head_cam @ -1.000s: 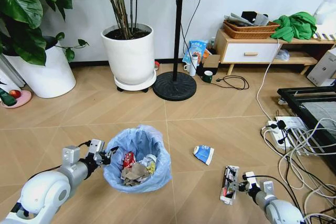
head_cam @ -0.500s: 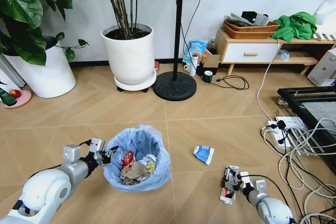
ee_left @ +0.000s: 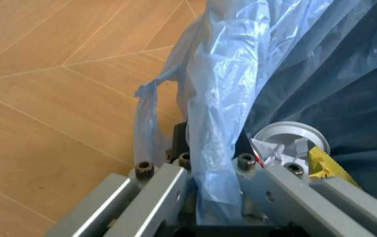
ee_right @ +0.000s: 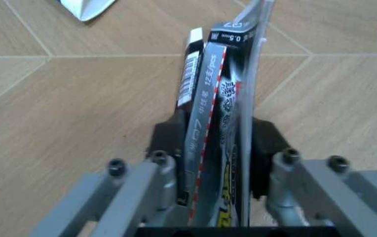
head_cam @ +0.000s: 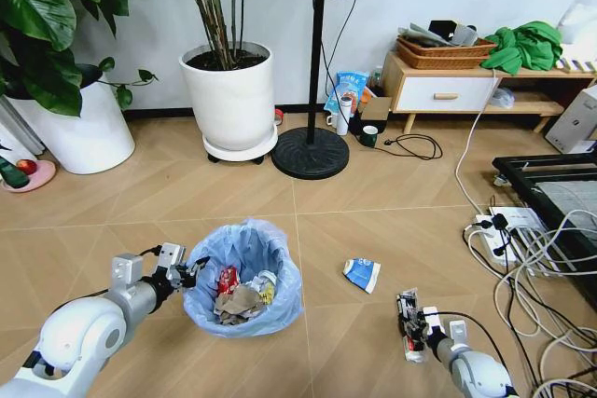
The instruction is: Pick up the trash bin and place the garbage on the floor into it.
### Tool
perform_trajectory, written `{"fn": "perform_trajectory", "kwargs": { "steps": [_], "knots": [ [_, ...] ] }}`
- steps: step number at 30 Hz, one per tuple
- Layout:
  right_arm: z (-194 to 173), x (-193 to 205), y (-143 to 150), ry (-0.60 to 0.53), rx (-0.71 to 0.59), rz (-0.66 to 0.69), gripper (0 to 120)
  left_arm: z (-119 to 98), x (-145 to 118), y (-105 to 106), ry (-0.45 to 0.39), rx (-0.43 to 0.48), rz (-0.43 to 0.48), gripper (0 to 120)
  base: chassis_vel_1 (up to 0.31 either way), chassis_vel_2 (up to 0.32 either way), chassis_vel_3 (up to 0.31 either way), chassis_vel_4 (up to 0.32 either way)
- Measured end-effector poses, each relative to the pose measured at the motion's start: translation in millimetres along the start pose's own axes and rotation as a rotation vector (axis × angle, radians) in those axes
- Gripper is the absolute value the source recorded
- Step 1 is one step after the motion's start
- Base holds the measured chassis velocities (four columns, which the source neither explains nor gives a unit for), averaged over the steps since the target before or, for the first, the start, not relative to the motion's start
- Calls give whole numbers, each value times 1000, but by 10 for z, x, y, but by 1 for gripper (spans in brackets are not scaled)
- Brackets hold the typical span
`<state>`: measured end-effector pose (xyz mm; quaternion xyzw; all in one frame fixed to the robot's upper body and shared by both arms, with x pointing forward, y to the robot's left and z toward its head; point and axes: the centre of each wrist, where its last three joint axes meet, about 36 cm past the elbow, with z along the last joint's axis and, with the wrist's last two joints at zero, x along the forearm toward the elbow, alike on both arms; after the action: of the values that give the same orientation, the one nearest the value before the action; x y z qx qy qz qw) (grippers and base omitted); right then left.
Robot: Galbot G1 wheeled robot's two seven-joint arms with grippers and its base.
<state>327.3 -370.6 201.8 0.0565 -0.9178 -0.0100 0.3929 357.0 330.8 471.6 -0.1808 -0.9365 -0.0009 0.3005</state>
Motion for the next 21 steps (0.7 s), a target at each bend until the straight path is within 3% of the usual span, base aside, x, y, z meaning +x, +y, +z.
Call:
{"fn": "perform_trajectory", "kwargs": {
  "steps": [9,17,21],
  "knots": [
    [29,-2,27,-2,-8,5,0,-10,9,13,1,-2,2,0,0,0,0,0],
    [-34,-1,30,-22,-23,16,0,-37,1,32,-1,-5,5,0,0,0,0,0],
    [-248,10,23,-79,-35,22,0,-61,-20,55,0,-4,8,0,0,0,0,0]
  ]
}}
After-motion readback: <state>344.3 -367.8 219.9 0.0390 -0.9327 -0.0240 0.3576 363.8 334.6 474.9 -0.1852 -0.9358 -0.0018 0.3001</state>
